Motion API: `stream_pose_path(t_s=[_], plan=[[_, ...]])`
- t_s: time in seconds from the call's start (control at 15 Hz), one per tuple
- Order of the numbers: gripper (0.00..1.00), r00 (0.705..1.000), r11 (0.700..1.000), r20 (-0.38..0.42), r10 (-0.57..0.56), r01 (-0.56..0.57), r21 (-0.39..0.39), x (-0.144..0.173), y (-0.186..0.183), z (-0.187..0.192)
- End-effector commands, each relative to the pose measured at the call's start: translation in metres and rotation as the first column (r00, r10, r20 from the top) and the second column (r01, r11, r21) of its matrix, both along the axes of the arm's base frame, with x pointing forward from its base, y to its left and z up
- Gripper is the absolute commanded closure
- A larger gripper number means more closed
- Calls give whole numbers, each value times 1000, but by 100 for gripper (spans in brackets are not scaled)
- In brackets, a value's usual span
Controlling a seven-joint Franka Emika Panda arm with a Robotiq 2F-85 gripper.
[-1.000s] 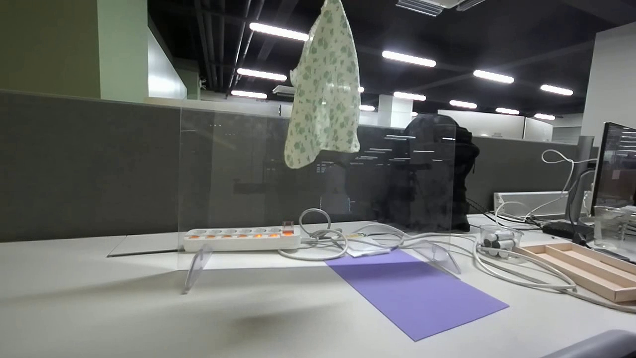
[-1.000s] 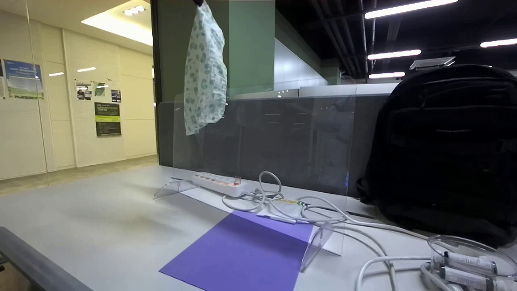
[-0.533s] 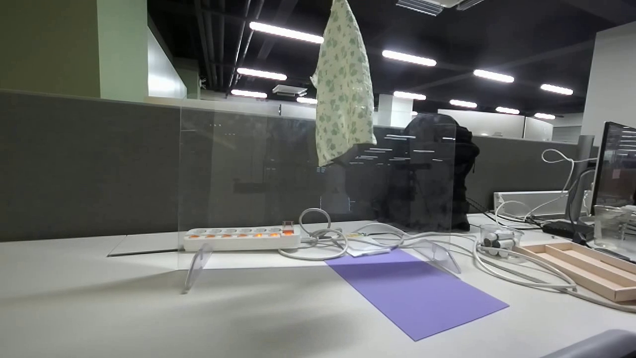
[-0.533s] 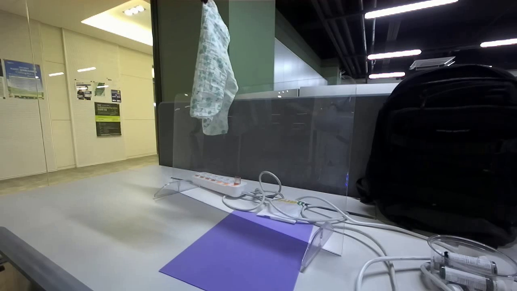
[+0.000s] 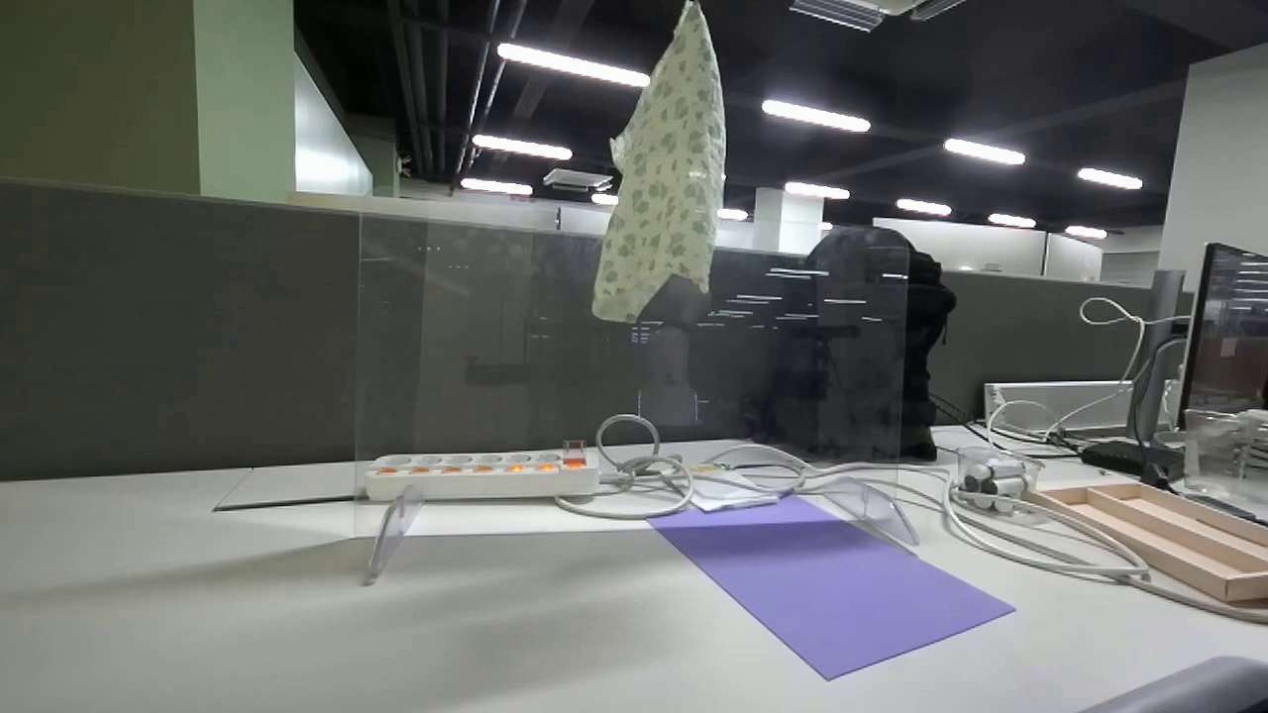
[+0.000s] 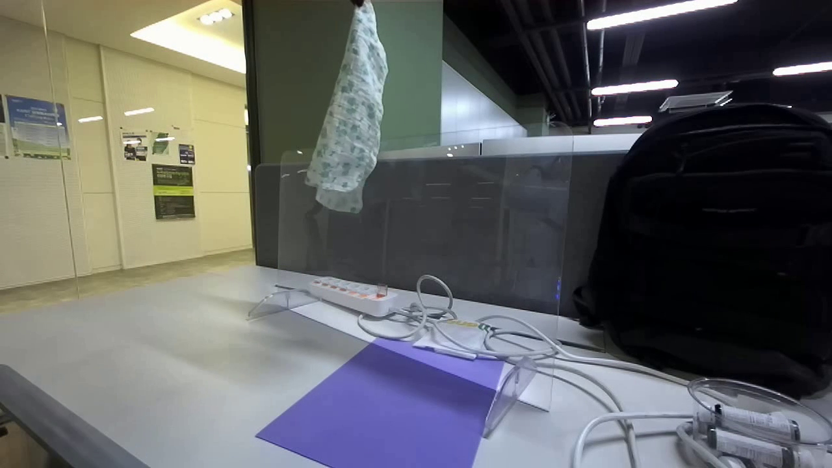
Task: Put the towel on top of the colourless screen
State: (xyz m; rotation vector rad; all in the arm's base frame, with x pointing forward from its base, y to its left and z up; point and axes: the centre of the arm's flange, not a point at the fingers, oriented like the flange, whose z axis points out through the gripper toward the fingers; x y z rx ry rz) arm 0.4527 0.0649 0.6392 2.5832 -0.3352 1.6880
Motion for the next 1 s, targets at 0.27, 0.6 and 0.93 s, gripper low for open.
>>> stream_pose_path(t_s=[0.27, 0.6, 0.93], plan=[[100, 990, 997, -142, -9, 20, 76, 62, 11, -7], [100, 982, 991, -184, -34, 57, 123, 88, 5, -9], [100, 971, 984, -224, -82, 114, 134, 122, -10, -8]])
